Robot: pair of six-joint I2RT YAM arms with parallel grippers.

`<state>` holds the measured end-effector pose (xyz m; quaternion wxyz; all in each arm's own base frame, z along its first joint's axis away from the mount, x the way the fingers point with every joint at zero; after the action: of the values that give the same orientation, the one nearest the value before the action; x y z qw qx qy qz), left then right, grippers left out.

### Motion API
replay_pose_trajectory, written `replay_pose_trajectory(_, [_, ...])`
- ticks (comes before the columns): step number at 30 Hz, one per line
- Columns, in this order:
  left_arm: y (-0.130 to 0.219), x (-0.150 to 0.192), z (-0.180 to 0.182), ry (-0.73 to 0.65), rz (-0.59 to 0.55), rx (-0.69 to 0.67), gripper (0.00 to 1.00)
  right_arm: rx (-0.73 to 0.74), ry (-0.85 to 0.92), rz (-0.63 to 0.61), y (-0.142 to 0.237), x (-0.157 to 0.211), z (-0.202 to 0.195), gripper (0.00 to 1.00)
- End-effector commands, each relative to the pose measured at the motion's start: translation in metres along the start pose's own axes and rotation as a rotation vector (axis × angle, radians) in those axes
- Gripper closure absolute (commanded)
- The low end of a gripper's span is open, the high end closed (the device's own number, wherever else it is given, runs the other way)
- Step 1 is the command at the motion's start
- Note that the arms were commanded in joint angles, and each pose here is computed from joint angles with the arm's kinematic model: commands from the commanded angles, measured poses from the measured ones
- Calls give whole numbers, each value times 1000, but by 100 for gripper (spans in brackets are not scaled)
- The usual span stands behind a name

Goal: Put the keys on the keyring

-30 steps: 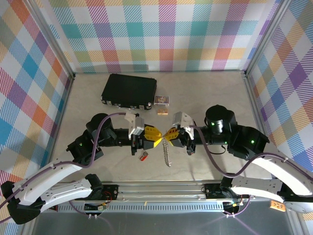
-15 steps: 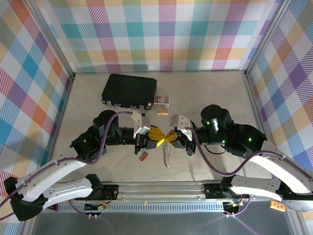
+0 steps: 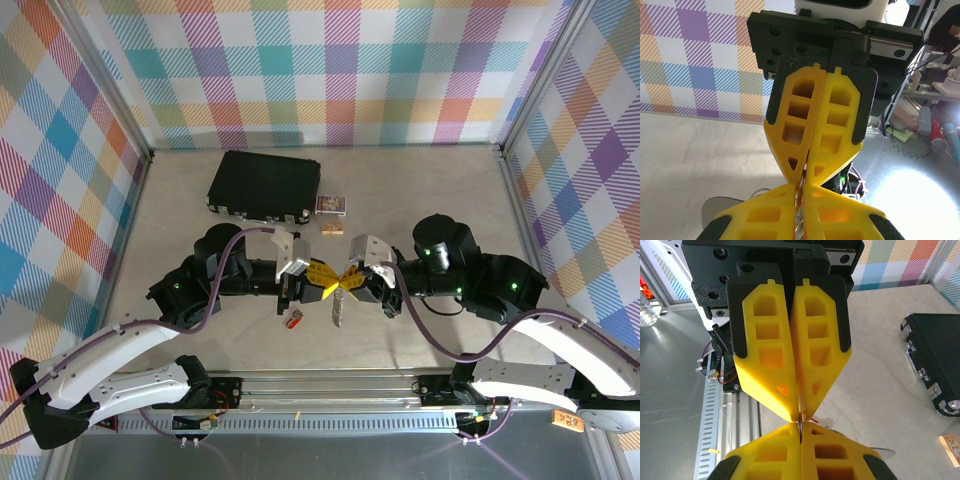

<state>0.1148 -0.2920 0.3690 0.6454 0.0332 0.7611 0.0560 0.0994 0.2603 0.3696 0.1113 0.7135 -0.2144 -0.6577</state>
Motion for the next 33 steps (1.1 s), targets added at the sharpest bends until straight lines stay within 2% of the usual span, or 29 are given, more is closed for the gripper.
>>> replay_pose_trajectory(1, [-1, -6, -1, -5, -8, 4, 88, -12, 42, -72, 12, -17, 5, 100])
replay_pose_trajectory(16, [-3, 1, 0, 3, 5, 12, 88, -23, 48, -84, 13, -17, 7, 100])
replay_pose_trajectory(27, [-12, -1, 0, 19, -34, 57, 90, -45, 38, -101, 8, -18, 9, 100])
replay_pose_trajectory(33, [-12, -1, -2, 19, -39, 70, 97, -52, 33, -102, 5, -19, 9, 100])
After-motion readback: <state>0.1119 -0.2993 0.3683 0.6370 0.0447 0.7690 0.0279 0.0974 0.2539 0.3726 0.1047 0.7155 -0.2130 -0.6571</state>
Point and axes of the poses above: each hand's point on the last joint's axis, 136 mm out from that joint toward the fingers, its own y axis back along the fingers, its own z axis along the line the jaws close on, x = y × z, the point moved 2 cm from there along y, back along the fingers, and after that the axes turned 4 degrees about y, right-handed, at the moved point
